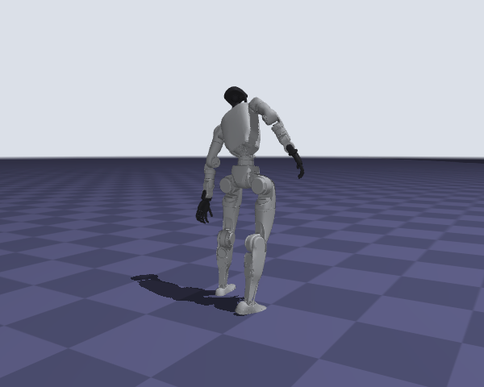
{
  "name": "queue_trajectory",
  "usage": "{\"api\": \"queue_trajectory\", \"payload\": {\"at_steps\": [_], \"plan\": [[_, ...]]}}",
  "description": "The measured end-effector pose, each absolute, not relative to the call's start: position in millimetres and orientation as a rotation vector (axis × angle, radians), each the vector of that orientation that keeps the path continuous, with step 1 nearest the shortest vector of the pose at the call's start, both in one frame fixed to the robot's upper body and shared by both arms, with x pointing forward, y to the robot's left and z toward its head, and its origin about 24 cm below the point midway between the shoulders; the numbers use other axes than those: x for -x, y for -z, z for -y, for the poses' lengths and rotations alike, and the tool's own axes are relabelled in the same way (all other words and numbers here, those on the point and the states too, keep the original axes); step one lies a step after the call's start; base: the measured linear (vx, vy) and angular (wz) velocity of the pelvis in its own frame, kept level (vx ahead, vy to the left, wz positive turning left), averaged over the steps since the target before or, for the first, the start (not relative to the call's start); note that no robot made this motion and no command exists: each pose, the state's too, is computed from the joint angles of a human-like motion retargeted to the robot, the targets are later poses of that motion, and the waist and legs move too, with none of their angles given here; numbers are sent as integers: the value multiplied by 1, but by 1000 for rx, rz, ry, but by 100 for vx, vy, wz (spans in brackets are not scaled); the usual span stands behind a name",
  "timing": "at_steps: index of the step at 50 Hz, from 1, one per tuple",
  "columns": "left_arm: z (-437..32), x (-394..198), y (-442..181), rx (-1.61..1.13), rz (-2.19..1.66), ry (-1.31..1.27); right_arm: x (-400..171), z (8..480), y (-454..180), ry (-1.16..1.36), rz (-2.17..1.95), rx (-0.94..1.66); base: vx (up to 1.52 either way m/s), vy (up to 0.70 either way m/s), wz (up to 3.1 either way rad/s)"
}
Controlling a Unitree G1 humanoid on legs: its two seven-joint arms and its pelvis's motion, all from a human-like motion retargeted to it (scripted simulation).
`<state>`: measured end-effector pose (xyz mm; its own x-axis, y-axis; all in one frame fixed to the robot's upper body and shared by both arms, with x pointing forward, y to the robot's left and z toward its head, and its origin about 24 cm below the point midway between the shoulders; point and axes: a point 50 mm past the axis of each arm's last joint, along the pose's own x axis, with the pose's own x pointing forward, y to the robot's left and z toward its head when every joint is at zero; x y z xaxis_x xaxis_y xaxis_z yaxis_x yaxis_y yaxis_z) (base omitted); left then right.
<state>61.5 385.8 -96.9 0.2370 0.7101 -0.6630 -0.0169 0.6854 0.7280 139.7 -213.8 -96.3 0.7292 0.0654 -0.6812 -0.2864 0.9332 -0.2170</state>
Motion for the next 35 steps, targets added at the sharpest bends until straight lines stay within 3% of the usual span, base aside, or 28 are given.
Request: {"api": "queue_trajectory", "payload": {"at_steps": [12,19,26,35], "plan": [[-386,-244,-4,-800,-637,-516,-117,205,109,-292,-835,269,31,9,42],[-382,-299,-69,-860,-432,-540,-123,202,108,-281,-817,254,35,-18,8],[-368,-301,-57,-763,-397,-565,-135,205,106,-198,-785,270,47,-10,59],[-361,-217,42,-639,-734,-502,-165,212,88,-161,-681,311,40,-14,-22]]}}
